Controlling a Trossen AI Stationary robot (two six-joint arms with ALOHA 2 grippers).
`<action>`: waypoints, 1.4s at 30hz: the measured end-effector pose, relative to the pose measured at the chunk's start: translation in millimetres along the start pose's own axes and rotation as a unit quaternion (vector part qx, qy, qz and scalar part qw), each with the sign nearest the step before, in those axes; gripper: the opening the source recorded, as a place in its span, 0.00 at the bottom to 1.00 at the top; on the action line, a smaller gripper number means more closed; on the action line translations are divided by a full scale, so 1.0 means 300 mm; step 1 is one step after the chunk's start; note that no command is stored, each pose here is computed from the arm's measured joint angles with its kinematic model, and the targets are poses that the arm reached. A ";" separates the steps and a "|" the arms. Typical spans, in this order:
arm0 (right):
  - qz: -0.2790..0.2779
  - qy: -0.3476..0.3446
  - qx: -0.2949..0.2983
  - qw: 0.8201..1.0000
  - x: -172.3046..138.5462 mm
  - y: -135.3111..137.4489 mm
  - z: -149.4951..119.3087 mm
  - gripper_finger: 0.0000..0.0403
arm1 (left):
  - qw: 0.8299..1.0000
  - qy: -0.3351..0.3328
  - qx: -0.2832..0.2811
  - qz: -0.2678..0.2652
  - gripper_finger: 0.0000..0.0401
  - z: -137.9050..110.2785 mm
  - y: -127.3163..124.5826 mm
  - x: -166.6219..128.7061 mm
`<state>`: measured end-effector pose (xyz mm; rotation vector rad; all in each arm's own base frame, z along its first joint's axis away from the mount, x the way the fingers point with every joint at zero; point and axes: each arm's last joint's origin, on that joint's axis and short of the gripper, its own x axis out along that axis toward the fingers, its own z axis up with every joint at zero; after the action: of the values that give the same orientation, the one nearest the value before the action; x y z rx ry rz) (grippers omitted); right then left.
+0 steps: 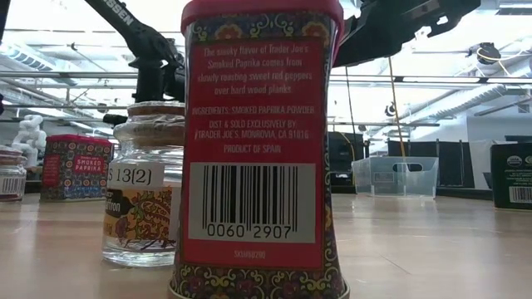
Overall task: Sort spices by type
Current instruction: Put the black seasoning can into the transparent bin
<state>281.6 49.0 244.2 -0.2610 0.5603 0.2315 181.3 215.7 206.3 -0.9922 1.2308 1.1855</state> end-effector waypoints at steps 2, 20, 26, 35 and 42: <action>0.000 0.000 0.000 1.000 0.000 0.000 0.000 0.00 | 1.000 -0.005 0.005 -0.003 0.79 0.003 -0.002 0.000; 0.000 -0.001 0.000 1.000 0.000 0.000 0.000 0.00 | 1.000 0.003 0.011 -0.015 0.61 0.002 -0.004 0.000; 0.000 -0.001 0.000 1.000 0.000 0.000 0.000 0.00 | 1.000 -0.006 0.021 -0.020 0.53 0.007 -0.007 0.000; 0.000 -0.001 0.000 1.000 0.000 0.000 0.000 0.00 | 0.999 -0.009 0.036 -0.022 0.44 0.009 -0.009 0.000; 0.000 -0.001 0.000 1.000 0.000 0.000 0.000 0.00 | 0.999 -0.006 0.047 -0.020 0.43 0.006 -0.007 0.000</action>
<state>281.7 49.0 244.4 -0.2617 0.5587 0.2315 183.8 217.3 206.4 -0.9337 1.2403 1.0908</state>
